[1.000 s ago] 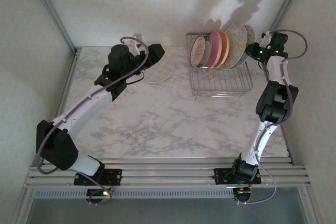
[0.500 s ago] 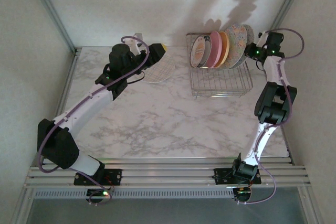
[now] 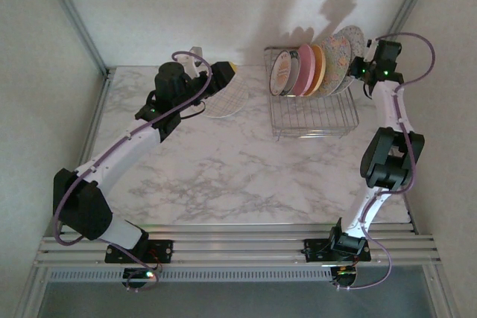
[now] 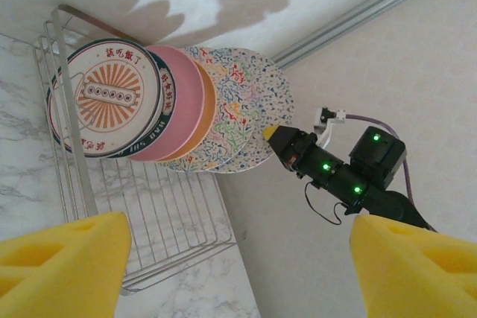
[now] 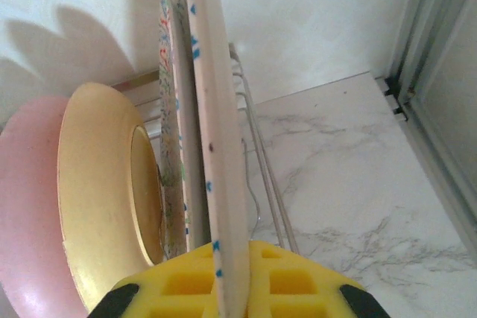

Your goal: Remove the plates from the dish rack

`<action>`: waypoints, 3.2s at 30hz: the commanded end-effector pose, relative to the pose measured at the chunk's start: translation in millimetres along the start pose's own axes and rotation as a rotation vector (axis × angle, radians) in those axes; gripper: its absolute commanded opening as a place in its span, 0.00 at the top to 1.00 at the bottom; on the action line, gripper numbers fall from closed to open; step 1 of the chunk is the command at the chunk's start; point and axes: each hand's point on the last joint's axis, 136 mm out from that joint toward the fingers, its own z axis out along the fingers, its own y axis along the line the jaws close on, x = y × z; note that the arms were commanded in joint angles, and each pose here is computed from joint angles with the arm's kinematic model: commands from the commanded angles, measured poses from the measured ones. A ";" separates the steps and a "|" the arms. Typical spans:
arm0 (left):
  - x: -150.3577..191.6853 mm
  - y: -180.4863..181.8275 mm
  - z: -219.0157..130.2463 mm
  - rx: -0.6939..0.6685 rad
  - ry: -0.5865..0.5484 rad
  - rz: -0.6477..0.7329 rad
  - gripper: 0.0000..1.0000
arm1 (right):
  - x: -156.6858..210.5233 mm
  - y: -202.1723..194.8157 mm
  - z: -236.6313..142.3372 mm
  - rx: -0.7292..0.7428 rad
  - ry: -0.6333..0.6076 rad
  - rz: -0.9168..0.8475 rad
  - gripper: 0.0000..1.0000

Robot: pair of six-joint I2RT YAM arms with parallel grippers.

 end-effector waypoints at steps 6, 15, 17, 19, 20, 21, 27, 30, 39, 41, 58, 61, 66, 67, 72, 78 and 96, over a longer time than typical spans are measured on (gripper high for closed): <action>-10.4 -30.6 -5.2 0.087 -0.024 0.034 0.23 | -53.7 -3.5 -52.9 0.107 -0.178 -0.057 1.00; -9.0 -33.4 -4.3 0.105 -0.017 0.023 0.23 | -73.8 -6.8 -105.6 0.194 -0.251 -0.073 1.00; -8.2 -33.7 -3.0 0.111 -0.012 0.015 0.23 | -76.2 -5.4 -119.8 0.205 -0.268 -0.069 1.00; -5.8 -33.1 -0.4 0.118 -0.002 0.004 0.23 | -77.3 -2.4 -135.8 0.216 -0.285 -0.066 1.00; -5.1 -33.3 0.7 0.120 0.002 -0.001 0.23 | -76.9 -2.5 -142.2 0.228 -0.287 -0.064 1.00; -3.5 -32.2 2.8 0.120 0.011 -0.011 0.23 | -75.8 -2.4 -151.3 0.244 -0.290 -0.062 1.00; 11.4 -29.7 20.5 0.136 0.077 -0.075 0.22 | -65.3 5.1 -205.5 0.282 -0.315 -0.024 1.00; 25.1 -30.2 33.8 0.149 0.129 -0.116 0.22 | -55.8 13.4 -234.3 0.267 -0.333 0.012 1.00; 75.1 -39.1 74.6 0.180 0.293 -0.190 0.21 | -17.1 60.7 -296.6 -0.021 -0.296 0.205 1.00; 82.2 -39.4 79.7 0.182 0.315 -0.204 0.20 | -9.8 76.2 -297.3 -0.125 -0.255 0.304 1.00; 80.4 -21.4 81.4 0.122 0.283 -0.247 0.26 | 13.4 196.1 -270.6 -0.627 0.048 0.549 1.00; 73.3 -17.8 78.6 0.109 0.258 -0.247 0.32 | 16.8 206.1 -262.2 -0.663 0.095 0.570 1.00; 61.4 -18.2 74.2 0.125 0.222 -0.264 0.61 | 25.7 214.5 -248.0 -0.668 0.154 0.575 1.00; 60.3 -18.2 73.1 0.127 0.217 -0.267 0.66 | 27.1 214.0 -245.5 -0.664 0.159 0.576 1.00; 55.6 -11.6 67.1 0.122 0.199 -0.290 1.00 | 31.6 215.9 -233.3 -0.666 0.184 0.586 1.00; 28.2 -8.9 50.1 0.171 0.128 -0.346 1.00 | 31.4 223.0 -227.6 -0.682 0.197 0.553 0.89; -37.0 180.8 -24.3 -0.213 -0.172 -0.442 1.00 | 98.2 291.1 -249.2 -0.636 -0.049 -0.183 0.25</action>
